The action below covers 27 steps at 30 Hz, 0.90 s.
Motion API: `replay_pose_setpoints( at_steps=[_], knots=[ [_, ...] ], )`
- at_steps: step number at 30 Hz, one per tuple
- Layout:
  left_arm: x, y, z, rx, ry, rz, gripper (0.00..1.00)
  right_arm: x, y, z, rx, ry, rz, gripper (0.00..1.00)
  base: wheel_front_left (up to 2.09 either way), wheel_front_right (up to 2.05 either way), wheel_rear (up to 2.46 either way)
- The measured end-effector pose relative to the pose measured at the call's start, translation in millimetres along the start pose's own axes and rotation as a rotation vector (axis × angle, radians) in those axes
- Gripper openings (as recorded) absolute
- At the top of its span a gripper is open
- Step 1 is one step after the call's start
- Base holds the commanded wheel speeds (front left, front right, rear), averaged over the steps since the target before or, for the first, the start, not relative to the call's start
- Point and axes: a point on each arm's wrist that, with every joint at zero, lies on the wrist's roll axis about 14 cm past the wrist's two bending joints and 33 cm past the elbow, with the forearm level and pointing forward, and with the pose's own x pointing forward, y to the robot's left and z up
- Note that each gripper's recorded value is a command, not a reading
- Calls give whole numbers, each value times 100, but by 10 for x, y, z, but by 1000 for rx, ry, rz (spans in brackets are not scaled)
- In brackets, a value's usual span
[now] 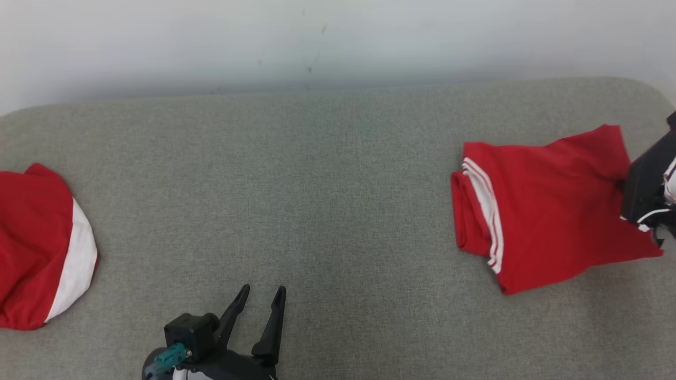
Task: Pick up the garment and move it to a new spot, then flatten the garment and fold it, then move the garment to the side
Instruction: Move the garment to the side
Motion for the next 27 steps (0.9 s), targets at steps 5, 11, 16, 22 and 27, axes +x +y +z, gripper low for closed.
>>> replay_pose_setpoints(
  at_steps=[5, 11, 16, 22, 27],
  knots=[
    [69, -22, -22, 3, 12, -18, 100, 26, -253, -6, 0, 9, -66, 0, 0, 0, 0],
    [156, -15, -62, 6, 32, -30, 100, 64, -597, -30, -25, 26, -169, 0, 0, 0, 0],
    [202, 4, -117, 6, 52, -39, 100, 140, -720, -47, -59, 37, -214, 0, 0, 0, 0],
    [264, 38, -114, 5, 56, -36, 100, 254, -782, -141, -70, 67, -243, 0, 0, 0, 0],
    [265, 122, -131, 3, 62, -13, 100, 366, -764, -200, -79, 89, -249, 0, 0, 0, 0]
  ],
)
